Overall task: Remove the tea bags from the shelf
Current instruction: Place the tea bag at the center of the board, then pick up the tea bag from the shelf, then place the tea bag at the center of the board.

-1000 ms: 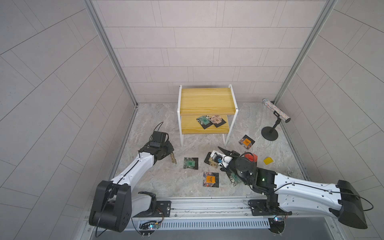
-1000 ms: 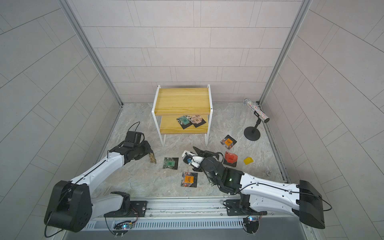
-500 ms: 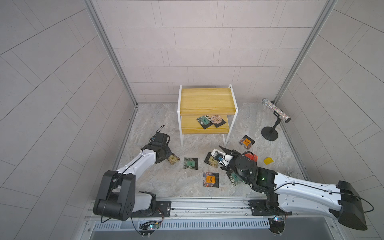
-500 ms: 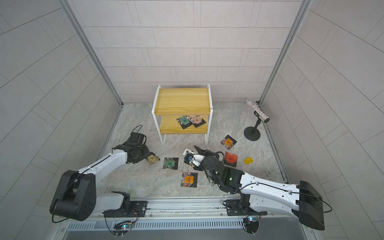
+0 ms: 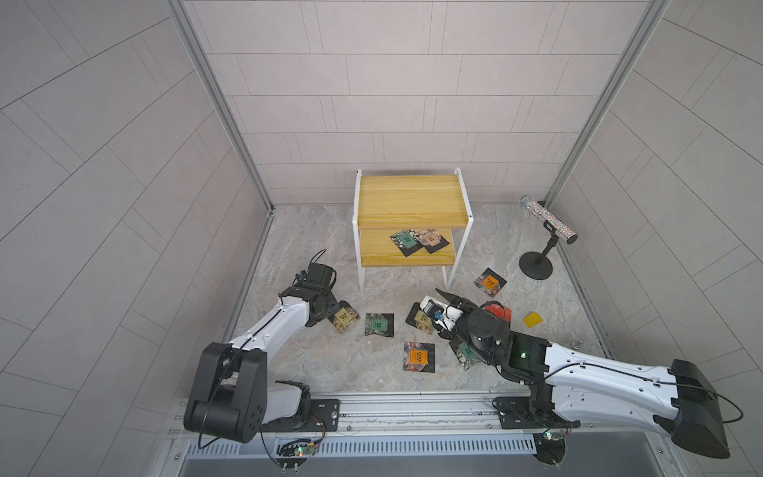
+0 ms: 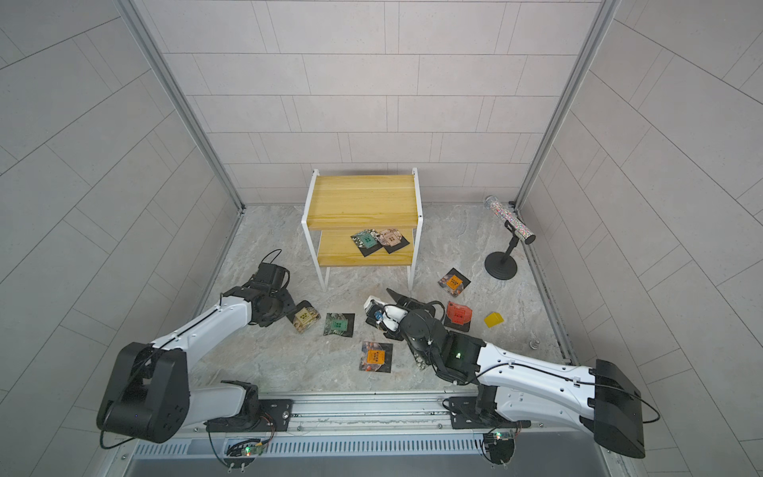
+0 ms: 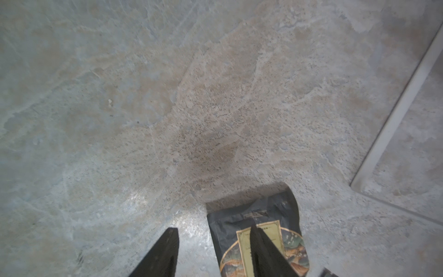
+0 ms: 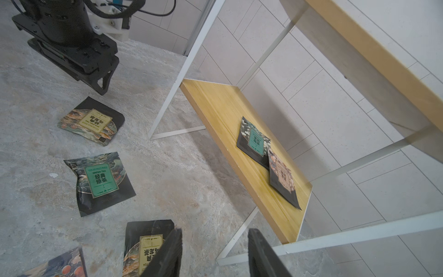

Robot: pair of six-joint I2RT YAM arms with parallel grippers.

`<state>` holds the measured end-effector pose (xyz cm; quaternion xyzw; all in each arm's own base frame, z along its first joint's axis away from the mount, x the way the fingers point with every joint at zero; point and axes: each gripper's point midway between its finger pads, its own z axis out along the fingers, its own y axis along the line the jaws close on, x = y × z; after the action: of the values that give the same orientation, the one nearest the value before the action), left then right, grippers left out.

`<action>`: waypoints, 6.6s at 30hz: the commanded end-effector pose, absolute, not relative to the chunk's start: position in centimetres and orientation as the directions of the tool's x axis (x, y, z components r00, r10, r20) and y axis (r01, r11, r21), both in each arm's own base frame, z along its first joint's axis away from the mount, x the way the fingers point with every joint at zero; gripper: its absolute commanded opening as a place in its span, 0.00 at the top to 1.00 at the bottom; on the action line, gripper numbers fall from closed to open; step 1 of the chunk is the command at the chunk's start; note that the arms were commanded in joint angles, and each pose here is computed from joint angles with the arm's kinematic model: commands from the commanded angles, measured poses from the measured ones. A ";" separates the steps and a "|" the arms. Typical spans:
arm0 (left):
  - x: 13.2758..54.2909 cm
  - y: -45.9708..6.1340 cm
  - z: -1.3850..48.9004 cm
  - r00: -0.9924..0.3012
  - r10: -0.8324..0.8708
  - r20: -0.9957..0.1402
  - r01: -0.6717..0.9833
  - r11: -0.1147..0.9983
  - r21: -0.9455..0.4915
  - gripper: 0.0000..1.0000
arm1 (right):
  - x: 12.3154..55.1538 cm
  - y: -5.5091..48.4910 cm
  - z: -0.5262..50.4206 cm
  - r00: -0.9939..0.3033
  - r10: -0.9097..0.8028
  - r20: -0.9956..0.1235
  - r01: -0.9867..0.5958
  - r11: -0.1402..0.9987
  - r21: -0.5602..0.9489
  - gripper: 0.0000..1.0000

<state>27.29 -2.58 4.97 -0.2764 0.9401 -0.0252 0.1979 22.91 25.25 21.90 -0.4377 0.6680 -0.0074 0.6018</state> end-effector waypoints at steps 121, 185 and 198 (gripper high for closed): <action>25.3 -11.9 20.4 -0.806 -0.369 -0.463 -0.003 0.784 -0.620 0.24 | 33.1 31.2 24.0 0.233 -0.701 -0.674 -0.645 0.407 -0.647 1.00; 25.0 -17.3 24.9 -0.828 -0.425 -0.366 0.060 0.582 -0.811 1.00 | 21.8 36.4 26.7 0.421 -0.624 -0.658 -0.598 0.354 -0.719 1.00; 24.9 -12.3 23.6 -0.718 -0.526 -0.455 -0.071 0.706 -0.704 1.00 | 21.9 33.3 26.3 0.357 -0.642 -0.679 -0.568 0.428 -0.703 0.68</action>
<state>25.07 -14.52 24.83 -0.1496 0.8497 -0.3939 0.3169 21.83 34.67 24.85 -0.5662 0.5545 -0.0282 0.6092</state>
